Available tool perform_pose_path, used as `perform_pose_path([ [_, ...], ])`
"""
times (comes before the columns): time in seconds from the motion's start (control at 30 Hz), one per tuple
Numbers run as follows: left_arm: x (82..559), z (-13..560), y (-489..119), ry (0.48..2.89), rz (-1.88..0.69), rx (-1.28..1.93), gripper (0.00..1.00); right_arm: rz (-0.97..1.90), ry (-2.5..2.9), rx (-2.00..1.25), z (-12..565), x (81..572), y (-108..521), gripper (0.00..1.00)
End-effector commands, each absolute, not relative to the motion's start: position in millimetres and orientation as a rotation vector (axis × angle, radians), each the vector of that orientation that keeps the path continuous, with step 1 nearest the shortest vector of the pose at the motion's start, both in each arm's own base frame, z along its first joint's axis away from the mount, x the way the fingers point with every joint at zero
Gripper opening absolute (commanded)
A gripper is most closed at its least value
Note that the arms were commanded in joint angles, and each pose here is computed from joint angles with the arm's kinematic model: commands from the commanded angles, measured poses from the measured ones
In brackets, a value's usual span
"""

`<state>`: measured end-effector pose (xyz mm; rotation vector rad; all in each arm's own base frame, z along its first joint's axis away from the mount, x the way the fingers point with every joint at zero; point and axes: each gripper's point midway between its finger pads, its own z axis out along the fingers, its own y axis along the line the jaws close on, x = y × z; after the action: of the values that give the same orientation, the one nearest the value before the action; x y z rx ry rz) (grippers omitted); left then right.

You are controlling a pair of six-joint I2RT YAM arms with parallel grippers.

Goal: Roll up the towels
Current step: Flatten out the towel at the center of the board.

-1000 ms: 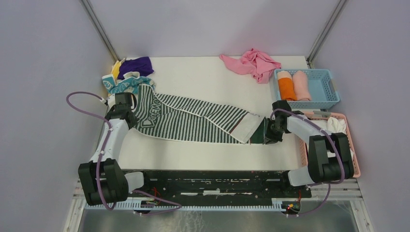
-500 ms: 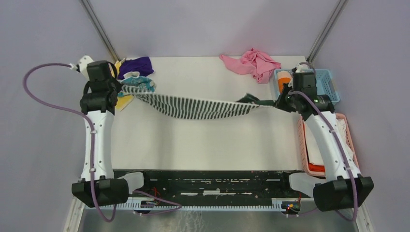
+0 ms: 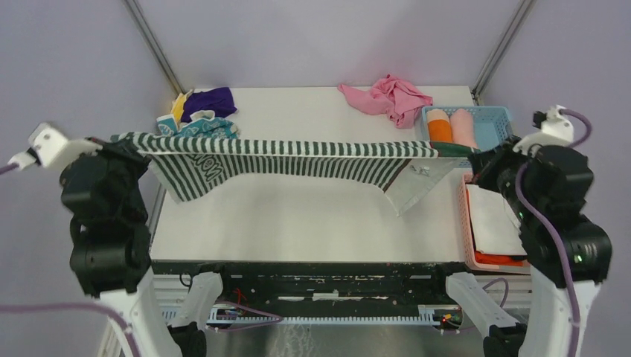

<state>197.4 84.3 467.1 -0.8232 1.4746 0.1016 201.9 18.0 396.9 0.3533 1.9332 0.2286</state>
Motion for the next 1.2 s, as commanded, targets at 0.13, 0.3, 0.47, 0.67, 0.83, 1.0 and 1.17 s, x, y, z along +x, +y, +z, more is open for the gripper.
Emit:
perform_pose_path([
  [0.13, 153.4, 486.8, 90.0, 1.37, 0.166, -0.794, 0.07, 0.101, 1.86, 0.374, 421.8, 156.8, -7.6, 0.0],
  [0.3, 222.4, 405.5, 80.2, 1.636, 0.137, -0.742, 0.08, 0.077, 2.006, 0.388, 370.7, 210.5, -2.2, 0.0],
  [0.47, 291.6, 301.8, 77.5, 1.905, 0.128, -0.746, 0.08, 0.05, 2.135, 0.417, 303.3, 285.3, 3.7, 0.0],
  [0.67, 357.2, 205.6, 81.4, 2.127, 0.143, -0.796, 0.07, 0.042, 2.232, 0.393, 228.2, 383.1, 13.9, 0.0],
  [0.83, 406.0, 149.9, 76.1, 2.27, 0.09, -0.811, 0.03, 0.083, 2.285, 0.36, 180.5, 439.8, 23.3, 0.0],
  [1.0, 448.7, 139.8, 77.1, 2.297, 0.055, -0.818, 0.03, 0.092, 2.31, 0.355, 164.0, 472.2, 17.2, 0.0],
  [1.17, 450.1, 142.3, 75.2, 2.311, 0.042, -0.825, 0.03, 0.095, 2.365, 0.344, 161.3, 465.0, 12.0, 0.0],
])
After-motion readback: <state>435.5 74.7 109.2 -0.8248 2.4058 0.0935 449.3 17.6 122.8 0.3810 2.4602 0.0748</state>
